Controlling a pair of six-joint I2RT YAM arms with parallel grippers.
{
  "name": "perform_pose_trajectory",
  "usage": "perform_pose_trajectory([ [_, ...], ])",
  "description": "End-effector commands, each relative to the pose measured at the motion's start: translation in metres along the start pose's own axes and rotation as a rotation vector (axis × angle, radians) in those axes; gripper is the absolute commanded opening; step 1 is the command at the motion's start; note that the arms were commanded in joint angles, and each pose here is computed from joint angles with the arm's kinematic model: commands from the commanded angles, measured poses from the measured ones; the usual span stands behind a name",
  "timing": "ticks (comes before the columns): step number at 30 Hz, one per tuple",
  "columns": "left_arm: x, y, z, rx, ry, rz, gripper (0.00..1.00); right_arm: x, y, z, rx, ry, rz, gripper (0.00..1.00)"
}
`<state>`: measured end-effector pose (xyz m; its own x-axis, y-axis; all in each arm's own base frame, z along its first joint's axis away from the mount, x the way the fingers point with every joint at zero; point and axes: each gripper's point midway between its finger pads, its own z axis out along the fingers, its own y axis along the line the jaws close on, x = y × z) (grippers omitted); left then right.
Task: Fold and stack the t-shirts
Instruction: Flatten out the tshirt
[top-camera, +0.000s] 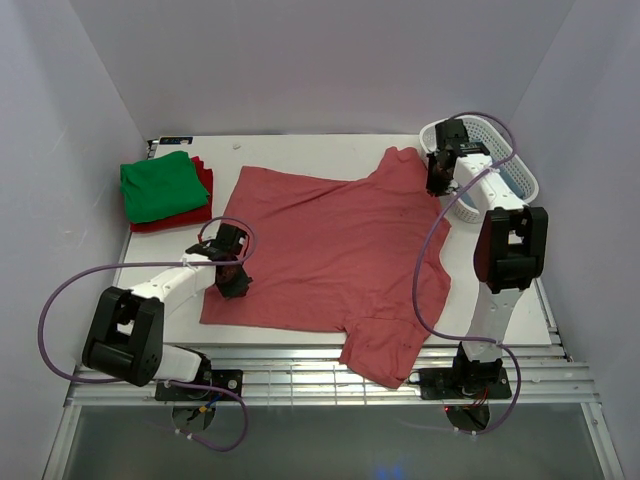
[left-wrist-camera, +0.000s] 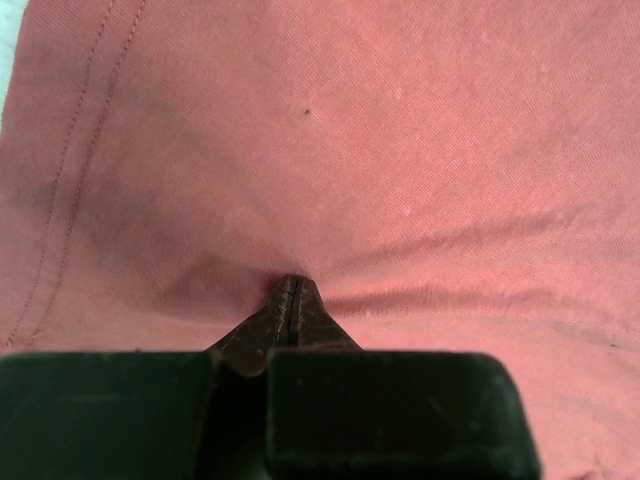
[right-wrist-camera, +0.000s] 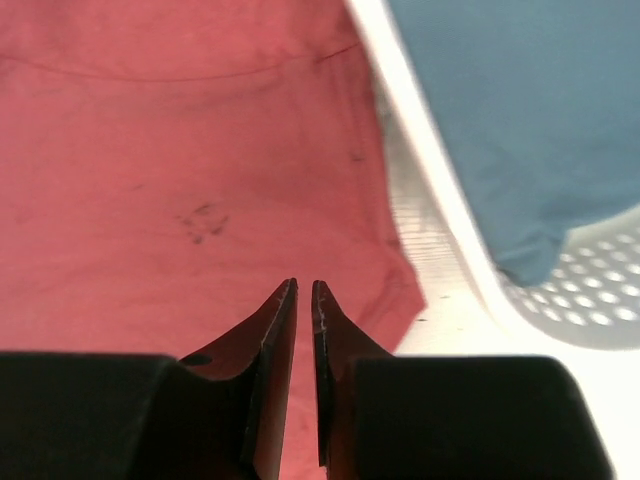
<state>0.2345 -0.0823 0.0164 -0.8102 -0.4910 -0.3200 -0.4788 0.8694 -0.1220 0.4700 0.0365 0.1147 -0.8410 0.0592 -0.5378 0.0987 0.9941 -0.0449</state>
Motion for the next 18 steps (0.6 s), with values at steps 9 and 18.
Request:
perform_pose_trajectory([
  [9, 0.017, 0.012, -0.007, -0.010, 0.042, -0.007, 0.00, 0.063, 0.064, 0.042, -0.165, 0.228, 0.010, 0.08],
  [18, 0.018, 0.013, -0.010, -0.004, 0.039, -0.011, 0.00, 0.091, 0.059, 0.066, -0.113, 0.333, 0.015, 0.08],
])
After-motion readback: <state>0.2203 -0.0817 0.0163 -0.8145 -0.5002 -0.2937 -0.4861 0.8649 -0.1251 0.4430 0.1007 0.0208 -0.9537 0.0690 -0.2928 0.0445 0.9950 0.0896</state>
